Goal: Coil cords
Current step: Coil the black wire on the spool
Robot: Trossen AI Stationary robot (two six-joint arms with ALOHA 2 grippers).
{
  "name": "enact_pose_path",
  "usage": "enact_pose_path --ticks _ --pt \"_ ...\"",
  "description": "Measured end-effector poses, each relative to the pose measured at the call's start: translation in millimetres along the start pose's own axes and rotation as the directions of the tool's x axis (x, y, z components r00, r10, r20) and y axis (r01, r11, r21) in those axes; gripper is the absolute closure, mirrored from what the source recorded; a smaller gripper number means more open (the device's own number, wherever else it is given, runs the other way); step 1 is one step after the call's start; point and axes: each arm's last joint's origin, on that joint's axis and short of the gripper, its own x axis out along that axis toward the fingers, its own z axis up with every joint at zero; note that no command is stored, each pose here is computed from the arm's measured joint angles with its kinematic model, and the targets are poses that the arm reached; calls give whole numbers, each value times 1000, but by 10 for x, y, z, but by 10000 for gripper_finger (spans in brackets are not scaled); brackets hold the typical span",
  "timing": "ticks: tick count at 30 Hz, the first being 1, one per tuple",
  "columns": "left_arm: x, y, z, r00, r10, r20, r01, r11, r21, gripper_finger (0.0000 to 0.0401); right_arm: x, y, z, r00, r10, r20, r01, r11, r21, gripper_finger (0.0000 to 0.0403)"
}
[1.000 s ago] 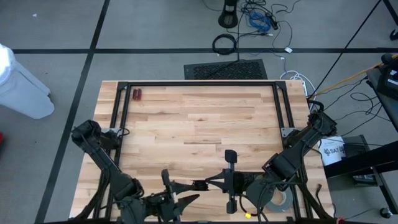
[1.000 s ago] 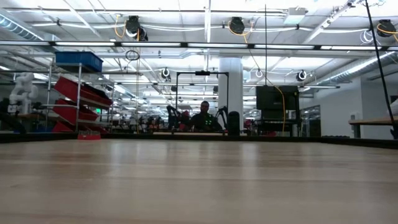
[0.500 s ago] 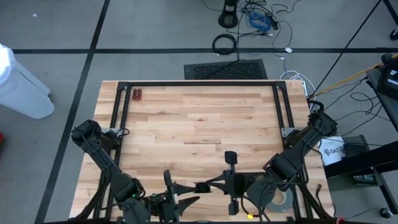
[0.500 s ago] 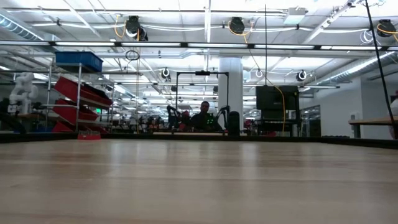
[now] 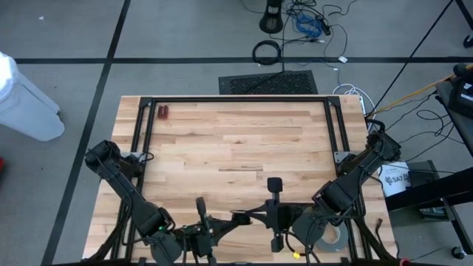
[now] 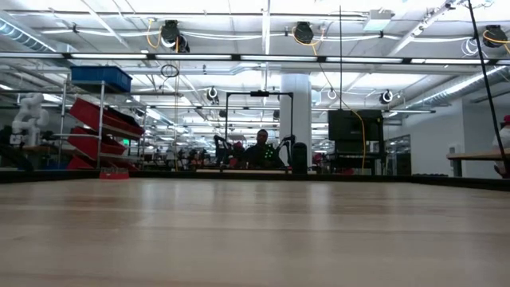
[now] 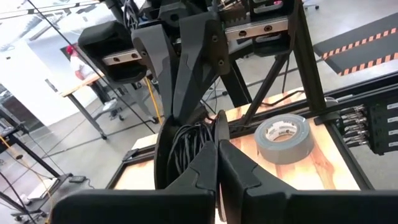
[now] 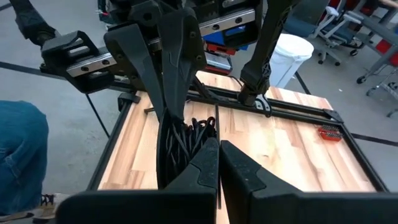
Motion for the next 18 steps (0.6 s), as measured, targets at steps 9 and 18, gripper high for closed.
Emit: enact_pose_path --ticks 9,18 --pt "-21 30 9 1000 3 -6 -3 1000 -14 398 -8 -8 10 1000 -1 5 1 1000 -24 383" --pt "-71 133 48 1000 -7 -14 7 998 -58 399 -48 -31 15 1000 5 -2 -5 1000 -25 333"
